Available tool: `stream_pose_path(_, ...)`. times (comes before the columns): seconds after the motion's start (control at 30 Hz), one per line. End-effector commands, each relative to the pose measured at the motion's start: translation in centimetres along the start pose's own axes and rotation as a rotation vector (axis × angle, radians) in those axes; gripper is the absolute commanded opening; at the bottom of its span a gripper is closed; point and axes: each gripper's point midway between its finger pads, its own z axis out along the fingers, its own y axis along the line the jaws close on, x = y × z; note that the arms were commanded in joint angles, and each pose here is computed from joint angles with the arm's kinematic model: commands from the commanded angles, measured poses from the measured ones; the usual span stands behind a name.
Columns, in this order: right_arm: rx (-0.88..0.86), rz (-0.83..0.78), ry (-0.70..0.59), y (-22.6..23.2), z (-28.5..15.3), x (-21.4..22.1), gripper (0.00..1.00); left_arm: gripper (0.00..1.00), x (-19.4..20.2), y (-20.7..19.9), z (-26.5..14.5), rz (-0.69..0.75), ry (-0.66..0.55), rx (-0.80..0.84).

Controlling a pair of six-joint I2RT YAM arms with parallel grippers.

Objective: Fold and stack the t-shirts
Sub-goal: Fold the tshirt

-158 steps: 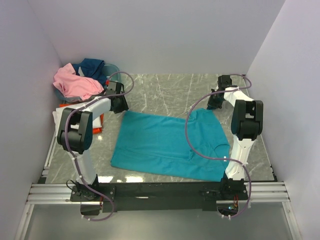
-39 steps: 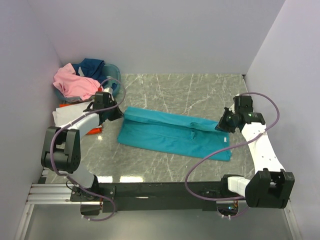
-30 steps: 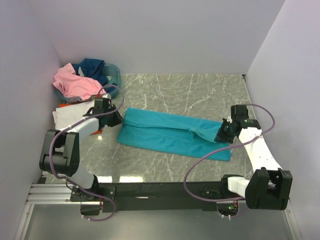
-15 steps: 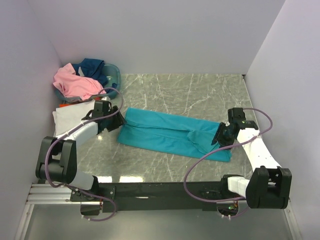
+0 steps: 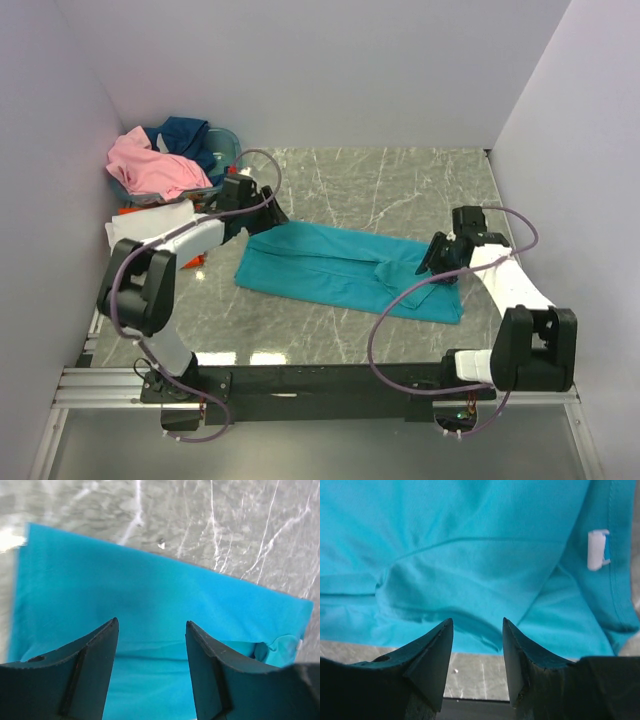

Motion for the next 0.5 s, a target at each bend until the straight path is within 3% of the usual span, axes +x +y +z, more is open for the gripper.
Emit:
stream_pose_path(0.0, -0.023, -0.002, -0.073, 1.3, 0.8, -2.9, 0.51, 0.62, 0.5, -1.4, 2.3, -0.018, 0.041, 0.079)
stream_pose_path(0.2, 0.034, 0.005, -0.043, 0.7, 3.9, -4.0, 0.51, 0.61, 3.6, -0.2, 4.9, -0.042, 0.163, 0.081)
stream_pose_path(0.47, 0.196, 0.006, -0.006, -1.5, 7.6, -6.0, 0.52, 0.62, 6.9, 3.5, 3.6, -0.048, 0.205, -0.030)
